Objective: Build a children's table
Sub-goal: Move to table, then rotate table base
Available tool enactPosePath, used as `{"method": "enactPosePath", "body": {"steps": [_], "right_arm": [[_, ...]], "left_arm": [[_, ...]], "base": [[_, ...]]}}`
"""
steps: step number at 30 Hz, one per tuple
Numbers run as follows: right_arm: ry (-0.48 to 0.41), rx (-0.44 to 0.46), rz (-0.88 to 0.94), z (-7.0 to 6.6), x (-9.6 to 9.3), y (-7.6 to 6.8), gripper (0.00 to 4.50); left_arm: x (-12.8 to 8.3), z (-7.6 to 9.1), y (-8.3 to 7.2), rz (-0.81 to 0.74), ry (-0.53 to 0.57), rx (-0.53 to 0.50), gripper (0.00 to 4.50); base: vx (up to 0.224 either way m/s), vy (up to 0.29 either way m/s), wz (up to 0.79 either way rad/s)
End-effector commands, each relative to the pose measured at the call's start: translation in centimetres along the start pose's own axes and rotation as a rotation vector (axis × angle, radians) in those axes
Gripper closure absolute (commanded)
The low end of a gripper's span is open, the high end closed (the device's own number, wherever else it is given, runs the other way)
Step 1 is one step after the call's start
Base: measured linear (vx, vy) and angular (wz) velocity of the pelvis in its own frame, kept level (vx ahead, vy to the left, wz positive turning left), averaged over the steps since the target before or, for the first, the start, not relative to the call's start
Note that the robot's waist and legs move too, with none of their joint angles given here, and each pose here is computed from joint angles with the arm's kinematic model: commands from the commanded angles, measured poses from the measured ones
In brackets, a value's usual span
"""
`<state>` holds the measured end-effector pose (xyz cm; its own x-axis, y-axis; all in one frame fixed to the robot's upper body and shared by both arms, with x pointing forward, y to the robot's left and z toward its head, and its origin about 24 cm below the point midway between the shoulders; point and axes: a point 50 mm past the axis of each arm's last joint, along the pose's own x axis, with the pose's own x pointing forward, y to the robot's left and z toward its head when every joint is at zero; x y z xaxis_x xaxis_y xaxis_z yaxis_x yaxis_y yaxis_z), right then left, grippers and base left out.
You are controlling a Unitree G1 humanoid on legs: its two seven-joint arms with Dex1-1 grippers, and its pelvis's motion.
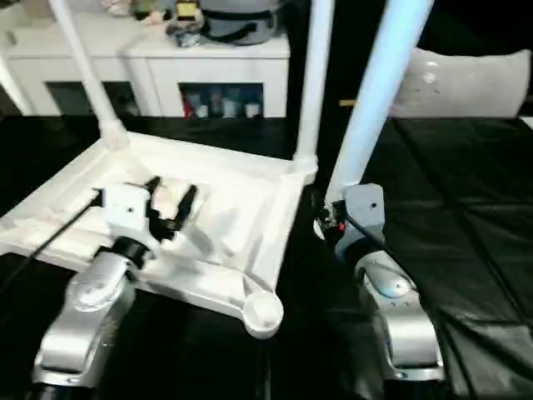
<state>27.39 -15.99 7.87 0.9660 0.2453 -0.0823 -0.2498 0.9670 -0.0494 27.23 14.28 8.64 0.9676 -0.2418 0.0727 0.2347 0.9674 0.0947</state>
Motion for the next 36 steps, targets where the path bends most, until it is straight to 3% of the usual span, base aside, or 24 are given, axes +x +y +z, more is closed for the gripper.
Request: {"method": "enactPosePath", "body": {"steps": [1, 3, 11, 12, 15, 20, 21, 26, 32, 36], "right_arm": [[-0.019, 0.013, -0.027, 0.6, 0.2, -0.5, 2.59], [-0.010, 0.012, -0.084, 0.5, 0.1, -1.8, 2.59], [-0.056, 0.034, -0.068, 1.0, 0.2, -2.9, 2.59], [-0.047, 0.015, -0.052, 0.9, 0.3, -3.2, 2.59], [-0.056, 0.028, -0.019, 1.0, 0.4, -3.3, 2.59], [-0.051, 0.042, 0.109, 0.9, 0.2, -3.0, 2.59], [-0.051, 0.042, 0.113, 0.9, 0.2, -3.0, 2.59], [-0.028, 0.037, 0.203, 0.3, -0.3, -2.6, 2.59], [-0.013, 0.035, 0.215, -0.1, -0.7, -2.5, 2.59], [-0.005, 0.036, 0.226, -0.4, -0.8, -2.4, 2.59]], "left_arm": [[0.2, 0.1, 0.5, -0.010, -0.006, 0.010, 1.16], [0.7, 0.3, 0.9, -0.037, -0.014, 0.035, 1.16], [1.7, 0.2, 1.0, -0.242, 0.017, 0.097, 1.16], [1.9, 0.2, 0.6, -0.358, 0.034, 0.121, 1.16], [2.0, 0.2, 0.1, -0.497, 0.040, 0.160, 1.16], [1.0, -0.5, -1.2, -0.883, 0.150, 0.225, 1.16], [1.0, -0.6, -1.2, -0.890, 0.152, 0.227, 1.43], [0.2, -0.9, -1.8, -1.156, 0.229, 0.255, 1.85], [-0.4, -1.0, -1.8, -1.290, 0.284, 0.283, 2.42], [-0.2, -1.7, -1.8, -1.319, 0.324, 0.377, 2.72]], "base": [[0.000, 0.000, 0.00], [0.000, 0.000, 0.00], [-0.052, 0.023, 0.02], [0.000, 0.000, 0.00], [0.000, 0.000, 0.00], [0.000, 0.000, 0.00], [0.000, 0.000, 0.00], [0.000, 0.000, 0.00], [0.000, 0.000, 0.00], [0.000, 0.000, 0.00]]}}
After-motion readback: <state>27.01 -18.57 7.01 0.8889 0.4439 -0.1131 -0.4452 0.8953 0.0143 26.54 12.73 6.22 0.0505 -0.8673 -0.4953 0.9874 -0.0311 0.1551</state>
